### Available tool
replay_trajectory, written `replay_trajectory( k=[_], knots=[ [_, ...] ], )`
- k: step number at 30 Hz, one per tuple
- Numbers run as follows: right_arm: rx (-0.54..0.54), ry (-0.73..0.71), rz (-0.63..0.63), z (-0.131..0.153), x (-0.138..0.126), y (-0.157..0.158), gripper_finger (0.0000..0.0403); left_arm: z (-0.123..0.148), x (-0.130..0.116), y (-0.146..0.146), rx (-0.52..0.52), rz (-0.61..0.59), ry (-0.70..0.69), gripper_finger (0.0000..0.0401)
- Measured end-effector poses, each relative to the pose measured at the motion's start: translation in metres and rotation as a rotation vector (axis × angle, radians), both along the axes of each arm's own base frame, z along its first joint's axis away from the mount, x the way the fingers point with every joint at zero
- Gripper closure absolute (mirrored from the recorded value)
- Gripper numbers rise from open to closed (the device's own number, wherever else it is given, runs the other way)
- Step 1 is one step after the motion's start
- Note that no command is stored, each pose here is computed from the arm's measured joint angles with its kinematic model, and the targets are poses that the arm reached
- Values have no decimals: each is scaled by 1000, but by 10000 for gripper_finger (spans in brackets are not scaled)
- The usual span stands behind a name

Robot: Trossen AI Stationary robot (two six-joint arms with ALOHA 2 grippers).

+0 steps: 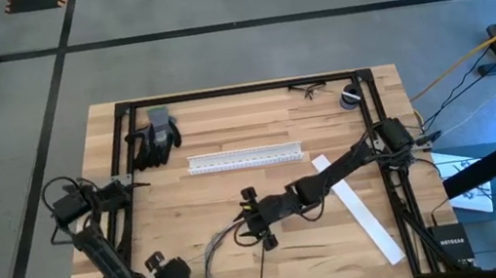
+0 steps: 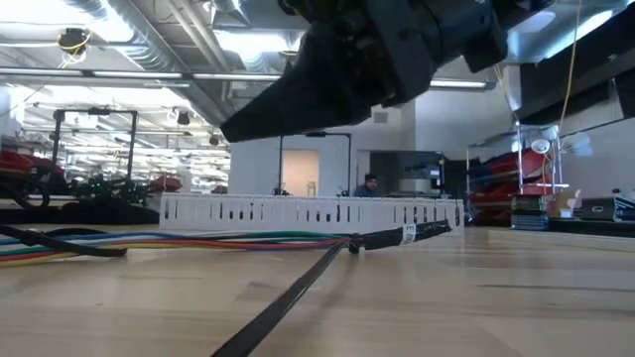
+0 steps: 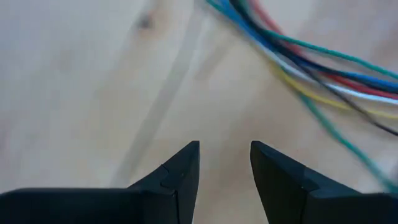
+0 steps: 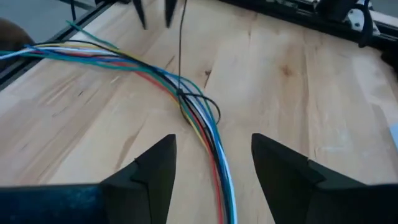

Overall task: Ziptie cables
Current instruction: Wrap the cables together using a black ziptie

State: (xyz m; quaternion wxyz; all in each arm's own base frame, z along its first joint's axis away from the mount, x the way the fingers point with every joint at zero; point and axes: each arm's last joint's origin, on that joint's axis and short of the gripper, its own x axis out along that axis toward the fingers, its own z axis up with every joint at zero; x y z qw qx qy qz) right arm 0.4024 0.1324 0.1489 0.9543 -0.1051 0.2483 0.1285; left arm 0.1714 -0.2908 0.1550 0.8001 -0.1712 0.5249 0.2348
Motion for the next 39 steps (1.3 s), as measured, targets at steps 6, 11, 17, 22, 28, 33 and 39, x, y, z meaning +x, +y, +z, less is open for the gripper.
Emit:
replay_trajectory(
  k=[6, 11, 17, 22, 28, 33, 39],
  knots=[
    [-5, 7, -3, -6, 2, -1, 200, -6, 1, 8, 205, 10, -165, 265],
    [-9, 19, -2, -11, 2, -1, 200, -18, 0, 25, 294, 26, -226, 265],
    [-3, 26, 8, -11, 2, -1, 200, -16, 18, 37, 408, 7, -373, 265],
    [37, 36, 30, -11, 2, 1, 201, -15, 41, 39, 432, -83, -377, 265],
    [43, 40, 26, -11, 1, 1, 200, -16, 62, 37, 389, -211, -341, 265],
    [58, 46, 18, -12, 1, 1, 201, -12, 68, 44, 412, -244, -317, 265],
    [100, 100, 35, -15, -1, 2, 201, 6, 74, 53, 432, -277, -321, 307]
  ],
)
